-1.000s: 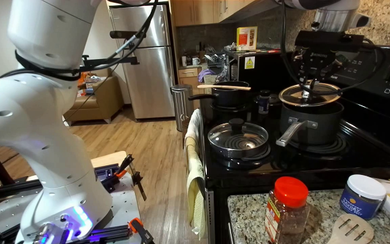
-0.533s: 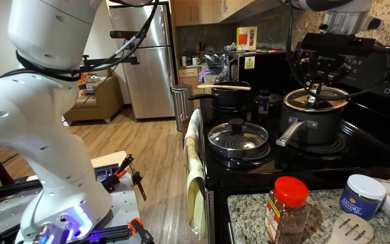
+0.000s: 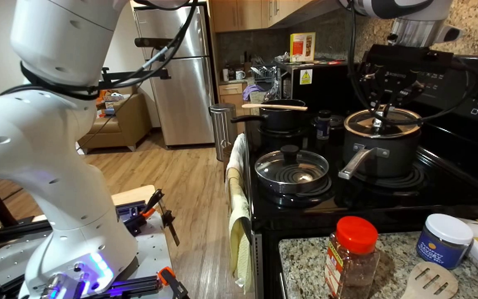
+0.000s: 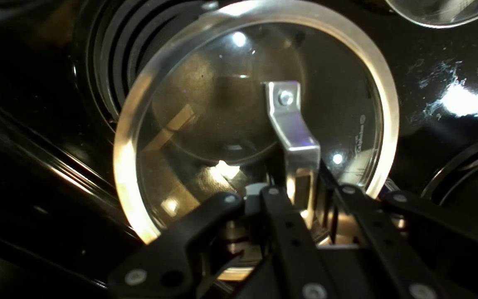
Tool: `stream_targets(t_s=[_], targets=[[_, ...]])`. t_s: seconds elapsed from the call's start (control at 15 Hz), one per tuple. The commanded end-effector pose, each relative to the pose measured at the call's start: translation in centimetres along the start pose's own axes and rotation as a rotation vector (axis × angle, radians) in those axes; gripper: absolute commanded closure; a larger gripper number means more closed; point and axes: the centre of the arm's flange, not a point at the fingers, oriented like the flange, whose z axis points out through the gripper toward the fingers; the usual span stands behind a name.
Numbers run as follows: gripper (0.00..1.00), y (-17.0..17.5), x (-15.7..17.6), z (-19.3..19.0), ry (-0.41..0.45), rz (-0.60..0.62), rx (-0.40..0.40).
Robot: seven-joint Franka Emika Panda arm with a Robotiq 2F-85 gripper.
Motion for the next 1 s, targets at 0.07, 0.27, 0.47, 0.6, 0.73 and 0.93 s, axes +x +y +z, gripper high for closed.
stream_targets(t_s=[0.07,0.27,0.47,0.6,0.73,0.93], targets=[[0.95,0.32,0.52,-0.60,0.020,-0.038,-0.018],[0.95,0.52,0.51,-0.80,0.016,-0.037,-0.032],[0.95,0.90,0.59,-0.78,0.020,-0.036,-0.038],[0.95,0.99,0.78,-0.54,0.018,-0.041,-0.039],[0.95,1.04,0.97,-0.34,0.020,-0.048,-0.040],[0.95,1.15,1.17,-0.15,0.007,-0.050,-0.030]])
